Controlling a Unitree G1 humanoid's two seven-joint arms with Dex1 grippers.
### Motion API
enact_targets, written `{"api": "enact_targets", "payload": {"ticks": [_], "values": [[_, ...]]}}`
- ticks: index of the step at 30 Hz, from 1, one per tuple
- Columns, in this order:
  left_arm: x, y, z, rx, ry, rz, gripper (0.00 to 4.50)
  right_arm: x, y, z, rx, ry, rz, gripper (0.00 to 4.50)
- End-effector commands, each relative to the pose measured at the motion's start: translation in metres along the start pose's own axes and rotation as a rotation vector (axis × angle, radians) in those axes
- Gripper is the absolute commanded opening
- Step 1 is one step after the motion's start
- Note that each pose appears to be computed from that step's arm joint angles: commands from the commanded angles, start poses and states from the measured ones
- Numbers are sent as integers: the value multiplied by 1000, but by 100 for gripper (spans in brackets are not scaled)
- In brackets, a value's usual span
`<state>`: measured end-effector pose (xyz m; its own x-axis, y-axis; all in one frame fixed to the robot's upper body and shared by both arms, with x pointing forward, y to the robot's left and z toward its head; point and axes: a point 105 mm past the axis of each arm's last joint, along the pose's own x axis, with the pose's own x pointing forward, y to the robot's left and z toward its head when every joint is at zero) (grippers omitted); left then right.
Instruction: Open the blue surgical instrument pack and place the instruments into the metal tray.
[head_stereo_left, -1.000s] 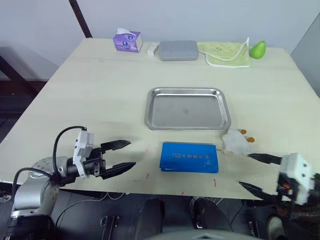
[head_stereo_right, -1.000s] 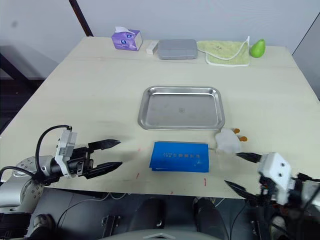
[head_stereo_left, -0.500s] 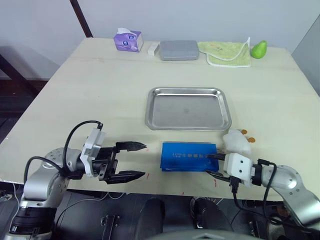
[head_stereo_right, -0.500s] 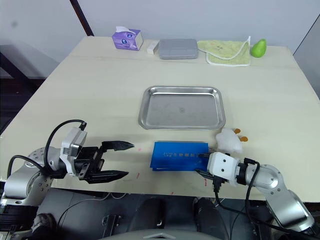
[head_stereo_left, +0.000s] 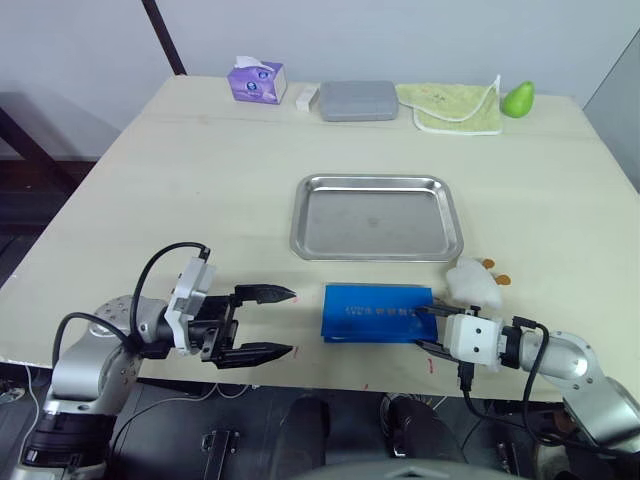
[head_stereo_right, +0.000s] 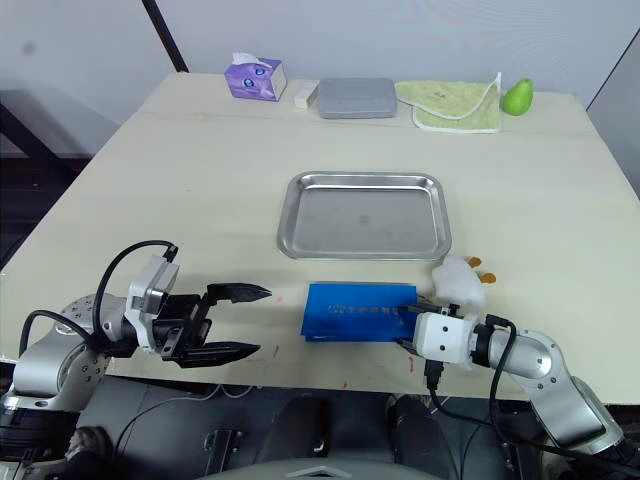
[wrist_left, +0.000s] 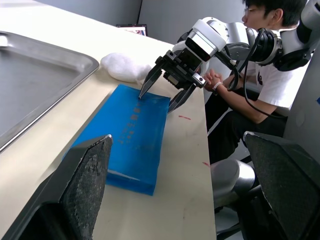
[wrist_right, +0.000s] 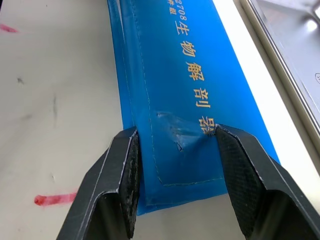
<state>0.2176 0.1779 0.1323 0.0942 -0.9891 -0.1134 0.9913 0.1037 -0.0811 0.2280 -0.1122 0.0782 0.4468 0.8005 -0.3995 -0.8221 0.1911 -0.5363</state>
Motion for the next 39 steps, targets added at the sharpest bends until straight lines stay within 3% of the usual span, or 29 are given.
{"api": "enact_targets", "payload": {"ticks": [1,4,8,12,19,23,36,39], "values": [[0,0,3,30,0,-11,450,0,0,-4,-5,-6,-20,238],[0,0,2,31,0,-10,450,3,6,-10,22,-18,-11,160],[-1,0,2,32,0,-7,450,5,11,-16,26,-25,-5,2],[-1,0,2,32,-2,-2,450,5,7,-15,22,-37,-12,2],[-6,3,3,28,-16,30,450,-13,-12,32,147,-153,99,2],[-6,6,5,33,-31,46,450,-19,-23,44,225,-178,144,2],[-4,14,7,45,-5,67,450,-23,-54,26,509,-120,255,2],[-2,18,10,46,-1,67,450,-25,-56,23,568,-84,350,2]]}}
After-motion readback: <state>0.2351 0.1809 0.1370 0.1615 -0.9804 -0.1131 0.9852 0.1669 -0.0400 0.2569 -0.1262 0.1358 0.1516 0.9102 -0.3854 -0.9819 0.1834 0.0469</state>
